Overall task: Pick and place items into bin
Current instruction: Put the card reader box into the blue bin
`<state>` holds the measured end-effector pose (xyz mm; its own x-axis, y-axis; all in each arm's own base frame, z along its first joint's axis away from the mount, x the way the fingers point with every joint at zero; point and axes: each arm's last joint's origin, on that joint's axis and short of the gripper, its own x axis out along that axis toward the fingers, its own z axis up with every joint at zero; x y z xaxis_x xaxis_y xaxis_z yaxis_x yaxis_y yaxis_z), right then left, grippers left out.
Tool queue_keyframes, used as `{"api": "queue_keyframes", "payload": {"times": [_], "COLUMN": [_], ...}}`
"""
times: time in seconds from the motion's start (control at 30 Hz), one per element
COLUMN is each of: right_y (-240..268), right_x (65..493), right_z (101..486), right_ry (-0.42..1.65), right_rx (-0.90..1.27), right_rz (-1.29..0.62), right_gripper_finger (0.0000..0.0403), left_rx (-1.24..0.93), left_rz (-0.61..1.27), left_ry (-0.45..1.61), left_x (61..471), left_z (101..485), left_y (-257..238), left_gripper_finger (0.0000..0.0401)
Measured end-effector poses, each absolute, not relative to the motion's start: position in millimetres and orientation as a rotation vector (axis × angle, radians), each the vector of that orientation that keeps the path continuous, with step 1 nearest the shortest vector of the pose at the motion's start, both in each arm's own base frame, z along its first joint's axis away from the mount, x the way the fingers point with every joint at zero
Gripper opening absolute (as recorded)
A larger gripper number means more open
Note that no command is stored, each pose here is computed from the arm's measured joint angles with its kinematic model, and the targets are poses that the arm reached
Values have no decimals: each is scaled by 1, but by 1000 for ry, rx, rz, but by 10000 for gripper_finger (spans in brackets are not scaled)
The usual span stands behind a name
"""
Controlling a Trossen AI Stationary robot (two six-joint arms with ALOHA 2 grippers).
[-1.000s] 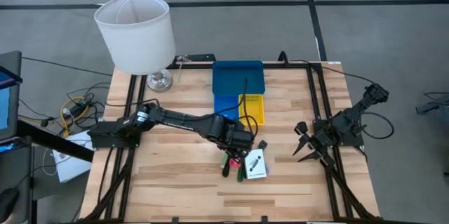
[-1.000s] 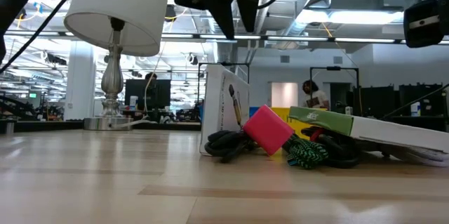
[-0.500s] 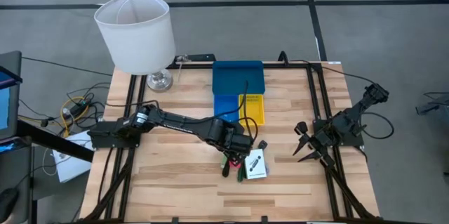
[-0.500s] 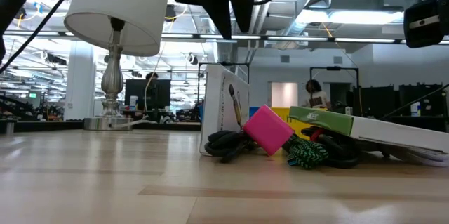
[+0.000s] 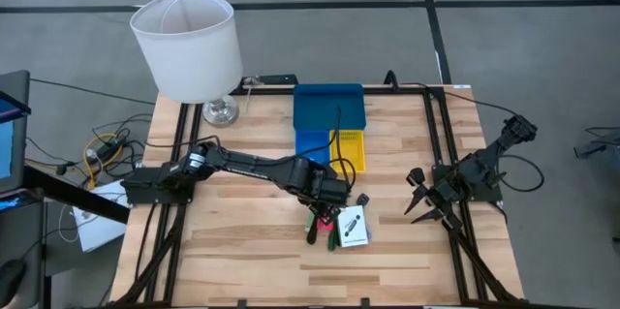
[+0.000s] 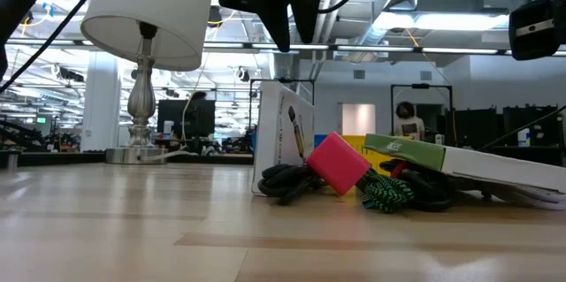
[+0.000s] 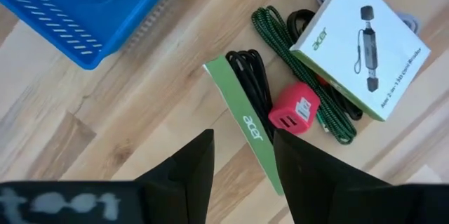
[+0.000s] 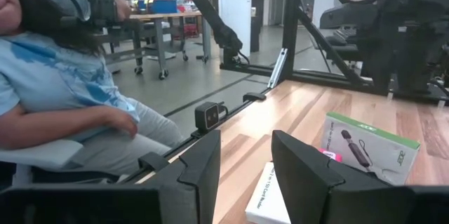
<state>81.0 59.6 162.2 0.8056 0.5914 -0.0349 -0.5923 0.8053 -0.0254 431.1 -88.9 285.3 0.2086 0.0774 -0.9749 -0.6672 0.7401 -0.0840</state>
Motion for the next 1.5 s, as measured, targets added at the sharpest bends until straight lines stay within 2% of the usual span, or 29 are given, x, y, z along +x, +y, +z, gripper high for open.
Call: {"api": "queue_keyframes", "payload": {"times": [0.93,1.23,1.5], "right_y": [60,60,60], "right_x": [81,81,81], "right_z": [162,162,162], "right_ry": [26,26,26], "right_rx": [-36,-36,-36], "right_rz": [633,634,634], "right_gripper_finger": [124,124,124], "left_rx": [-582,-626,-590], "left_rz": [635,591,561], "left_ry": [1200,1126,1139], "left_x": [430,438,437], "left_z": [286,288,288], "left_y": [-98,-100,-103], "left_gripper_finger": [137,137,137]}}
